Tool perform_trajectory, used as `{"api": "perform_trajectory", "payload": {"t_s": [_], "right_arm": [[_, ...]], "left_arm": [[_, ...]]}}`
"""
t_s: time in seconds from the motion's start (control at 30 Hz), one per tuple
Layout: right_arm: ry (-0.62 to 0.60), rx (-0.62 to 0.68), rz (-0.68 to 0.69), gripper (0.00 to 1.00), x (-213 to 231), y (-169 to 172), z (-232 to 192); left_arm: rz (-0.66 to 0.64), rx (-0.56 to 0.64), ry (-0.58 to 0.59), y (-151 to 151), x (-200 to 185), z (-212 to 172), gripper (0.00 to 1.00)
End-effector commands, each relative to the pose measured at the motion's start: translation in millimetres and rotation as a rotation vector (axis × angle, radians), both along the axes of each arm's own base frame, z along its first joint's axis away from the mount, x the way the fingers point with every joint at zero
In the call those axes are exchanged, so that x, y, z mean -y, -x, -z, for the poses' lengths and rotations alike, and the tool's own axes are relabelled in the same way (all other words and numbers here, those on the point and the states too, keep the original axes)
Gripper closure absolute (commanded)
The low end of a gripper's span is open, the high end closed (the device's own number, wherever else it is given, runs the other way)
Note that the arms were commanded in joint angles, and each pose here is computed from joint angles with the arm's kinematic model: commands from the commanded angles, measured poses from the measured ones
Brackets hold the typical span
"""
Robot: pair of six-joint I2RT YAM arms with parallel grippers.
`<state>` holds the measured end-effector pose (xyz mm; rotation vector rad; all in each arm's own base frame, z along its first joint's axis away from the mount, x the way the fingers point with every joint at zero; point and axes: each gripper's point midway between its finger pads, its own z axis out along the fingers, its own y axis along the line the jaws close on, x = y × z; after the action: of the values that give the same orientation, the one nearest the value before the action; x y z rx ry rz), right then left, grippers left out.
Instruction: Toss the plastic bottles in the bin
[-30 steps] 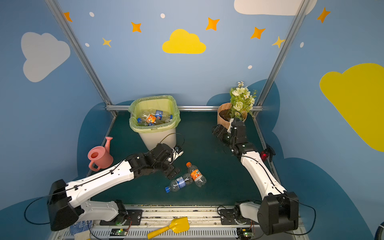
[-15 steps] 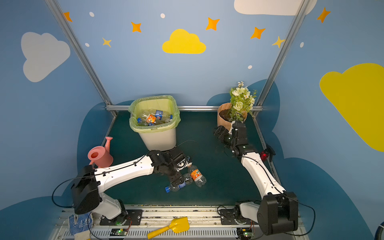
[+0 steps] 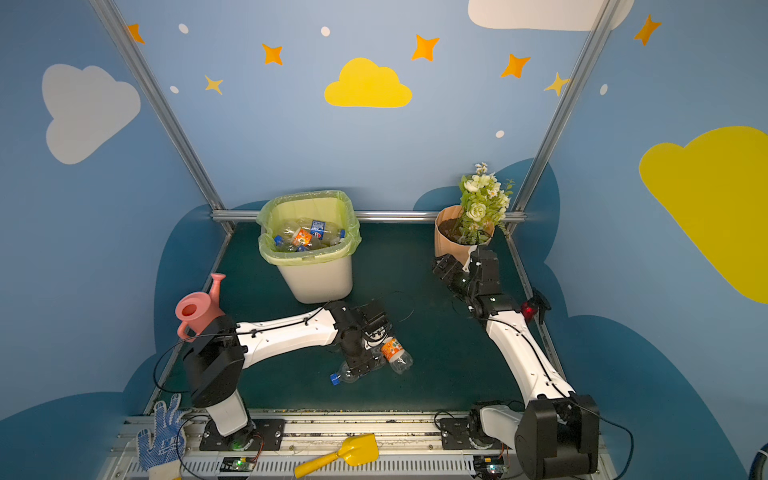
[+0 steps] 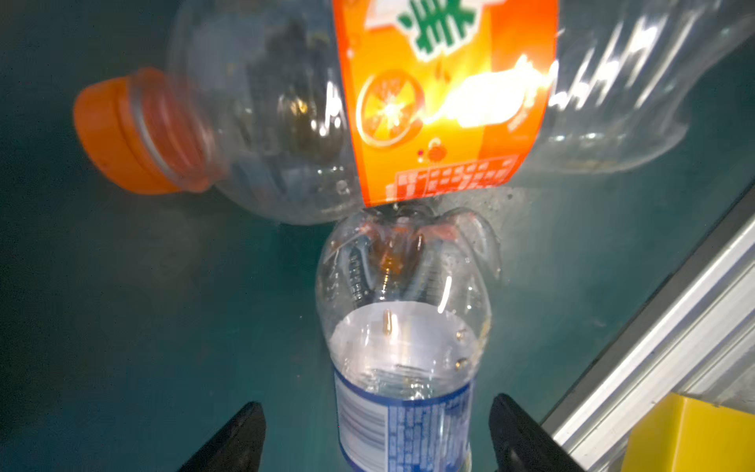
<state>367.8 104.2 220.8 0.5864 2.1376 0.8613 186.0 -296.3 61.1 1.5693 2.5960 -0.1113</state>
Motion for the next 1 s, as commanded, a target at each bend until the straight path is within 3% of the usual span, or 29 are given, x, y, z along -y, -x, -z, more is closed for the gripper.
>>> {"api": "perform_trajectory", "payload": {"t_s": [0.0,0.53,0.6,0.73,0.97], "right_arm": [[-0.019,0.020,0.005,0.07,2,3,-6],[-0.039,0.006,0.028,0.07,10,7,0],[-0.041,0.006,0.029,0.07,10,7,0],[-0.046,0.006,0.031,0.07,11,7,0],[-0.055,0.000,0.032,0.07,11,7,2]], "left_arm": [[0.012,-0.018,-0.012,3,2,2,0.17],[0.016,-0.039,-0.066,7,0,28,0.31],[0.014,-0.037,-0.069,7,-1,28,0.36],[0.008,-0.011,-0.045,5,0,20,0.48],[-0.011,0.055,0.033,-2,4,-9,0.52]]}}
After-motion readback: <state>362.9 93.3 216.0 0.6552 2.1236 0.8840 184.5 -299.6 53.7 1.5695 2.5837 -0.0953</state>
